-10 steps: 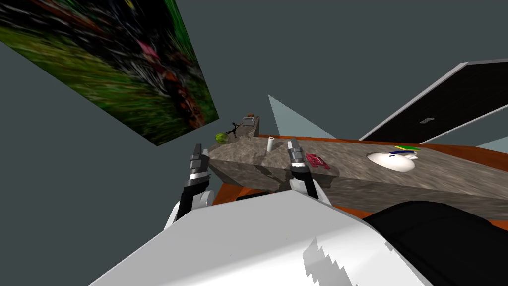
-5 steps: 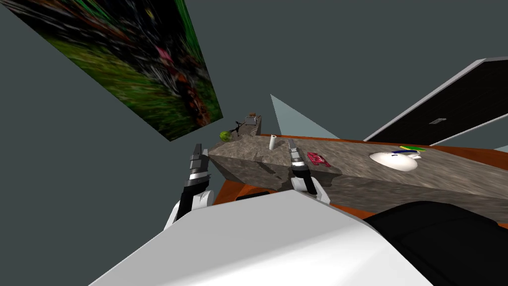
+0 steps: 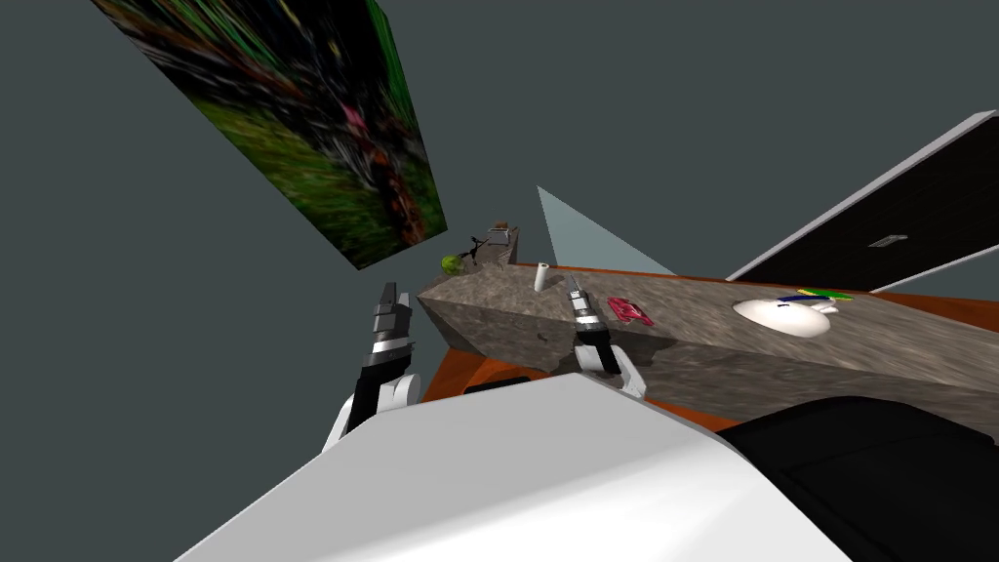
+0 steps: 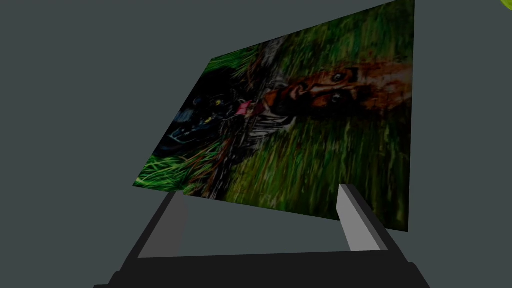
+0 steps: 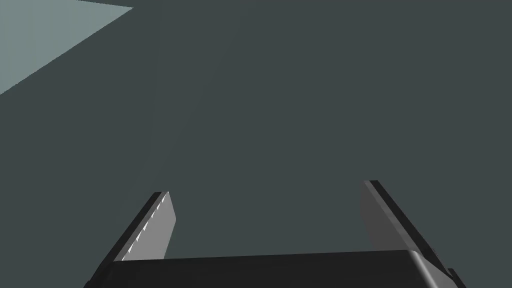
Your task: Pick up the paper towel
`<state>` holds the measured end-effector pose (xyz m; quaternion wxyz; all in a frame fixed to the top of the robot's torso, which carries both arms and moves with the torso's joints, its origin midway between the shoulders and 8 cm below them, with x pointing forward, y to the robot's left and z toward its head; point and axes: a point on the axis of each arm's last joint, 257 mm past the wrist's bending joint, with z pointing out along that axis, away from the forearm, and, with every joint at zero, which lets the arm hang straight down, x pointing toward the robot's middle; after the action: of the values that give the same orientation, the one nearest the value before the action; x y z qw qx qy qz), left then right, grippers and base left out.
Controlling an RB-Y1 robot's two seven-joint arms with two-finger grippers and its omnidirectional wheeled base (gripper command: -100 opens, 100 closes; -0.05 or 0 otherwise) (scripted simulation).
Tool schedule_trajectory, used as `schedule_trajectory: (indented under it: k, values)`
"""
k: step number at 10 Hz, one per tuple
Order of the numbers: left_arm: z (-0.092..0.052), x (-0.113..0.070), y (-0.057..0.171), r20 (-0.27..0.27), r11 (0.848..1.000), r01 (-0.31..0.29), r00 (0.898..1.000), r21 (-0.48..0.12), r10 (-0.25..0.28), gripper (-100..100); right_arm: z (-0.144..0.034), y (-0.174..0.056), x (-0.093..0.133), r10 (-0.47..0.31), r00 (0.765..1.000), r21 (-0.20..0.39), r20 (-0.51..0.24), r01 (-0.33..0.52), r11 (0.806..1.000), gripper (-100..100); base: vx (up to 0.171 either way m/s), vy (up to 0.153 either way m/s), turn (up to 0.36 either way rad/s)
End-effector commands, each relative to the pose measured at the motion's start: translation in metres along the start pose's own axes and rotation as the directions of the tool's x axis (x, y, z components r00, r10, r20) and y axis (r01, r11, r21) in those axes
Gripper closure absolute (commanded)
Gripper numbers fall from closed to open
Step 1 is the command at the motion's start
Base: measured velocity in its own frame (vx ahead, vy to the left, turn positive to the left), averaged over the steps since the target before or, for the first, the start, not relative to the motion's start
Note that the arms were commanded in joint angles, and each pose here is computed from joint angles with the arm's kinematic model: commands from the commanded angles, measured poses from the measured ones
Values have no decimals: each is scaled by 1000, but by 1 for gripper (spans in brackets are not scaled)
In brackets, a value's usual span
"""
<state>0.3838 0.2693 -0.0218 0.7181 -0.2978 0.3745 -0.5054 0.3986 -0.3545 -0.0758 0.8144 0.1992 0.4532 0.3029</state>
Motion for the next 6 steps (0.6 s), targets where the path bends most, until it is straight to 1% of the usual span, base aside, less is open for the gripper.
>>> schedule_trajectory:
  k: [1, 2, 3, 5, 6]
  values:
    - [0, 0, 0, 0, 1000, 0, 1000, 0, 0, 0, -1, -18, 4, -69, 998, 34, -11, 70, 997, -100, -49, 58, 54]
    - [0, 0, 0, 0, 1000, 0, 1000, 0, 0, 0, -1, -29, 6, -111, 994, 53, -21, 112, 992, -100, -34, 61, 52]
    - [0, 0, 0, 0, 1000, 0, 1000, 0, 0, 0, -2, -29, 6, -111, 994, 54, -22, 112, 992, -100, -21, 37, 8]
    - [0, 0, 0, 0, 1000, 0, 1000, 0, 0, 0, -3, -51, 12, -193, 980, 93, -52, 197, 976, -100, -18, 36, 38]
    - [0, 0, 0, 0, 1000, 0, 1000, 0, 0, 0, -4, -63, 16, -233, 970, 111, -72, 240, 964, -100, -15, 47, 38]
